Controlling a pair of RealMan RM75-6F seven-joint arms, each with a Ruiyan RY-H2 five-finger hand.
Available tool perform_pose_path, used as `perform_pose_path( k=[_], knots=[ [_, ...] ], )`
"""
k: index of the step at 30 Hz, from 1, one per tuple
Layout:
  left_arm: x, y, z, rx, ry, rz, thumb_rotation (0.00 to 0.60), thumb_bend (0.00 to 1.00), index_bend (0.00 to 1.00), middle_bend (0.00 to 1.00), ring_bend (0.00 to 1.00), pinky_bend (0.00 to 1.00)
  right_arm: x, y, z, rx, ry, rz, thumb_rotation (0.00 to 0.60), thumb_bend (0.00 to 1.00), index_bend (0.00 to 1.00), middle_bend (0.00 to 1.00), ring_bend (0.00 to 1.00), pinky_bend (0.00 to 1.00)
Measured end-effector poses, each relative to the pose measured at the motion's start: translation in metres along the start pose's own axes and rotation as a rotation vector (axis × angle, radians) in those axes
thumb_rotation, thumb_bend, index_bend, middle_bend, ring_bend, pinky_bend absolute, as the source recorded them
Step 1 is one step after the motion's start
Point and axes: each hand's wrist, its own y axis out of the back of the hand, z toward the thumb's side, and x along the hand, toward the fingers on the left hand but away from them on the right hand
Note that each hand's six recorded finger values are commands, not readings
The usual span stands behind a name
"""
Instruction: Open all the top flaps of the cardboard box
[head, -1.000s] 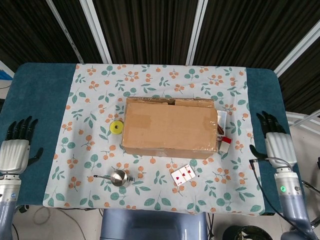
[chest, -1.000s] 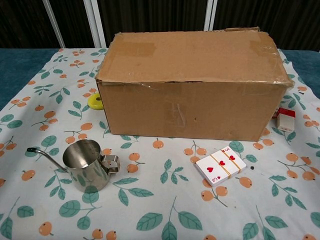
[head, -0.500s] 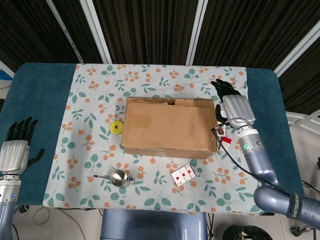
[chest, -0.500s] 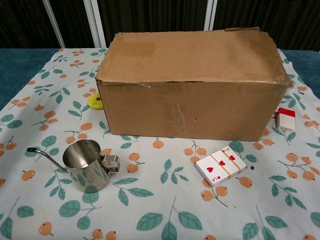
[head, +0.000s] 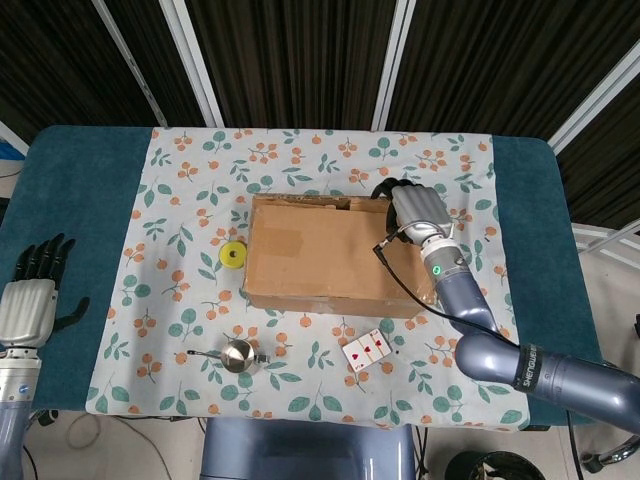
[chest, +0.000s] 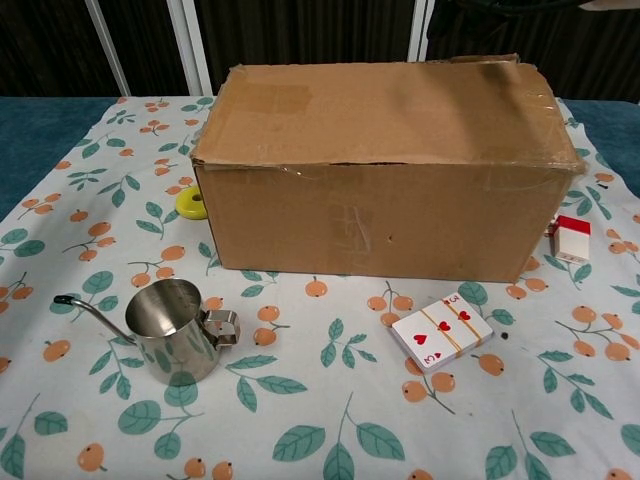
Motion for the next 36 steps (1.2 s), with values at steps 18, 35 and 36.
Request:
perform_pose_path(
  k=[18, 35, 36],
  knots=[
    [0.002, -0.001, -0.001, -0.018, 0.009, -0.007, 0.6, 0.27, 0.0, 0.0, 0.0, 0.01, -0.001, -0.018, -0.004, 0.017, -0.035, 0.034, 0.6, 1.0, 0.38, 0.32, 0.28, 0.29],
    [0.002, -0.001, -0.002, -0.03, 0.018, -0.009, 0.6, 0.27, 0.0, 0.0, 0.0, 0.01, 0.004, -0.017, 0.004, 0.027, 0.002, -0.003, 0.6, 1.0, 0.38, 0.32, 0.28, 0.29],
    [0.002, 0.0, -0.002, -0.031, 0.019, -0.009, 0.6, 0.27, 0.0, 0.0, 0.0, 0.01, 0.004, -0.018, 0.003, 0.028, 0.0, -0.001, 0.6, 1.0, 0.38, 0.32, 0.28, 0.29]
  ],
)
